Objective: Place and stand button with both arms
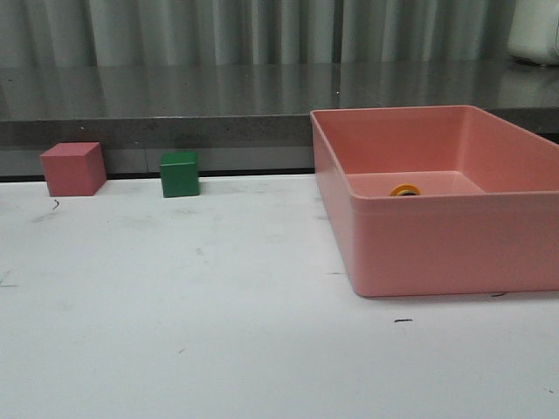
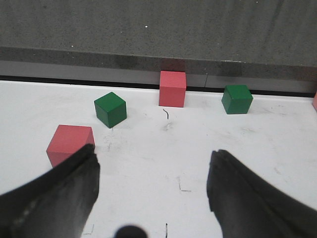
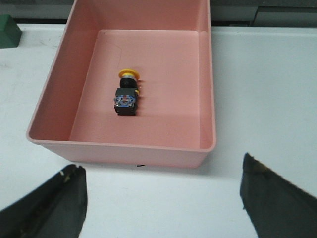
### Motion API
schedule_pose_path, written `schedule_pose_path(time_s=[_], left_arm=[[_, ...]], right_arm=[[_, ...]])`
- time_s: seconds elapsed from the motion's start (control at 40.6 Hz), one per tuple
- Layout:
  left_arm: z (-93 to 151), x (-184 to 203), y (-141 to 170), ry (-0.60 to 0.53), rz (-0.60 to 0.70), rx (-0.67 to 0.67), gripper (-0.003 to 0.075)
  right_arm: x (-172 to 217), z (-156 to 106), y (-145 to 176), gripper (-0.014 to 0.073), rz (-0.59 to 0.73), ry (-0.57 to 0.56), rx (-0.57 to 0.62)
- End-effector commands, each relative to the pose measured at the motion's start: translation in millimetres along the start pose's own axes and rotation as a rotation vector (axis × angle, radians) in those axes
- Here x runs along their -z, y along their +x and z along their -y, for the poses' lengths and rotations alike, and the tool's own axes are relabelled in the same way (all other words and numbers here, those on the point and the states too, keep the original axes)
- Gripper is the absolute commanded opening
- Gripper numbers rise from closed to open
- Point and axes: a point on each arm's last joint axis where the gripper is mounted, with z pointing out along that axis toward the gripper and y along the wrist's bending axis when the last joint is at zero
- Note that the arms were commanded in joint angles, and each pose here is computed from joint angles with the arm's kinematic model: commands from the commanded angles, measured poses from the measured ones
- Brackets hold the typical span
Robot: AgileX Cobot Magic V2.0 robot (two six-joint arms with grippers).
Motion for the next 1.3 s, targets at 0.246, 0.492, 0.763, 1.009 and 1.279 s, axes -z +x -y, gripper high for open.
schedule_pose_path(time_s=[0.246,0.492,0.763,1.009,1.279], left_arm=[[0,3,-16,0.002,0.097,0.004,0.0439],[0,3,-16,0.002,0.097,0.004,0.0439],[0,3,-16,0.002,0.097,0.004,0.0439],[0,3,-16,0.001,0.095,0.002,0.0439],[0,3,-16,0.000,0.095,0.001,0.0439]], right_arm=[[-38,-41,-44,0.0643,-0.048,-0.144,0.174],[-86,-58,-68,0.0643,-0.163,-0.125,0.203],[-138,-65,-88,0.0643,-0.273,-0.065,0.151],[-193,-70,-91,0.0643,-0.395,-0.010,0.118],[-245,-62,-86,0.0643,-0.471,0.067,0.061]])
